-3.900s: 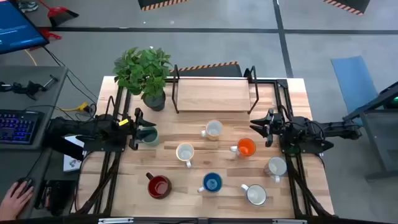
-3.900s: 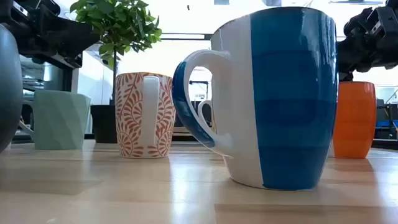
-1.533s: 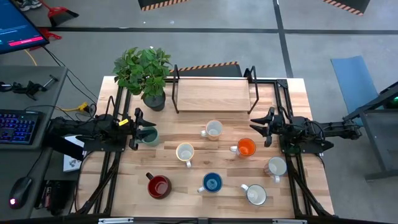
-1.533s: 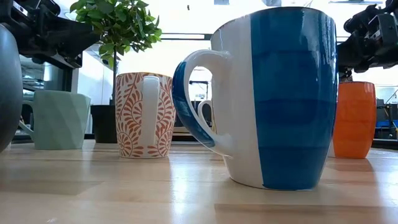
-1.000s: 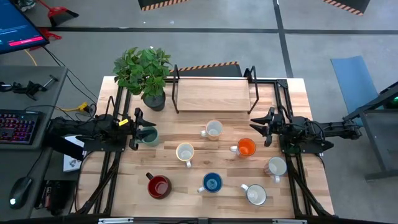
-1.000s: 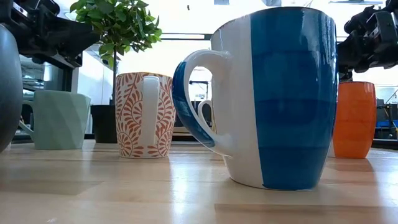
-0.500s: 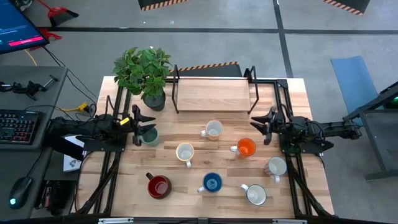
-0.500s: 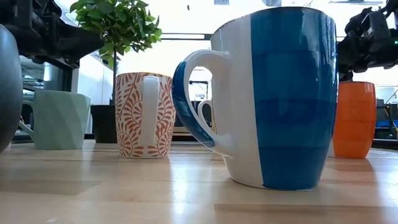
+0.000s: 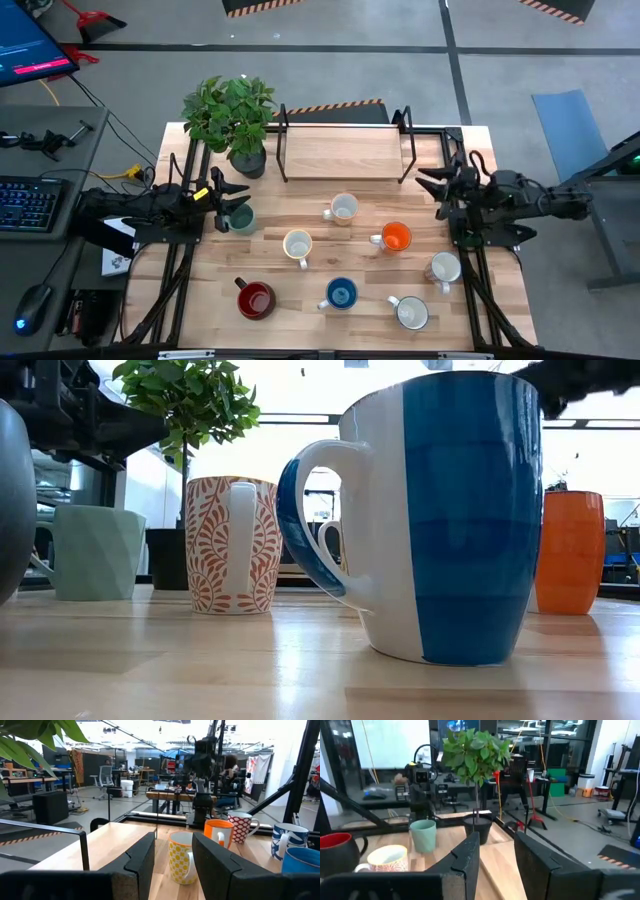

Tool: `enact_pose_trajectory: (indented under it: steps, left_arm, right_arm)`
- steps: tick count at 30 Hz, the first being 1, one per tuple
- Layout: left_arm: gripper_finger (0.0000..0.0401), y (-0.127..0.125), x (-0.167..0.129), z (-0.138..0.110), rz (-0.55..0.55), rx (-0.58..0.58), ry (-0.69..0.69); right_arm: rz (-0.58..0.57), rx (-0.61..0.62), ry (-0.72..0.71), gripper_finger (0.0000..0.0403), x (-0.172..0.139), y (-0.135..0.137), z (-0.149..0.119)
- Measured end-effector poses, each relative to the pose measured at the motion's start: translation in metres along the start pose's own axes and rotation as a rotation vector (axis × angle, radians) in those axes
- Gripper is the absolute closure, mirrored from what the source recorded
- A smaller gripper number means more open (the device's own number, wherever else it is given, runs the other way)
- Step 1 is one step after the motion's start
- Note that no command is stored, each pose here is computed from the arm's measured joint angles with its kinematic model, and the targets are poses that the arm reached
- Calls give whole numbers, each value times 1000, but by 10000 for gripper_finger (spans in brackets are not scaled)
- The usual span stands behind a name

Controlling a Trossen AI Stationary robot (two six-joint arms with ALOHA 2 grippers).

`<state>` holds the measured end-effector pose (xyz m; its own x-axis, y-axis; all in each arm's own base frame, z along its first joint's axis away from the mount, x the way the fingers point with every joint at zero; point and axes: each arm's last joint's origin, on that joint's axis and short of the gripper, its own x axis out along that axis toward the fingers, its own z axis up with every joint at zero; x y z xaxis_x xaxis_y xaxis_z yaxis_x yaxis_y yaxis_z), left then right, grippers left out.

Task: Place coffee mugs
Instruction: Put the patterned yellow mug on the shelf

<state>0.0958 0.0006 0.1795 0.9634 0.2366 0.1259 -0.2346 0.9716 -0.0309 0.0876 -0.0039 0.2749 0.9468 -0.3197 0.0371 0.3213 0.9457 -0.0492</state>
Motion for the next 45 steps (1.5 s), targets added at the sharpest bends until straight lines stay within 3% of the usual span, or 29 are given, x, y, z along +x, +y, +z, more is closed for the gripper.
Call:
enact_pose_trajectory:
  steps: [8, 14, 21, 29, 37, 45]
  left_arm:
    - [281, 0, 0, 0, 0, 1, 2]
    - [281, 0, 0, 0, 0, 1, 2]
    - [281, 0, 0, 0, -1, 0, 2]
    - [281, 0, 0, -1, -3, -3, 12]
    - [281, 0, 0, -4, -2, -15, 44]
    - [281, 0, 0, -8, -5, -37, 76]
  right_arm:
    - [1, -169, 252, 295, 43, 14, 62]
    - [-28, -206, 536, 295, 95, 22, 75]
    - [132, -93, 799, 295, 165, 10, 46]
    - [165, -44, 985, 295, 206, -8, -1]
    - [282, -5, 1027, 295, 236, 1, -39]
    - [324, -21, 1032, 295, 245, 16, -53]
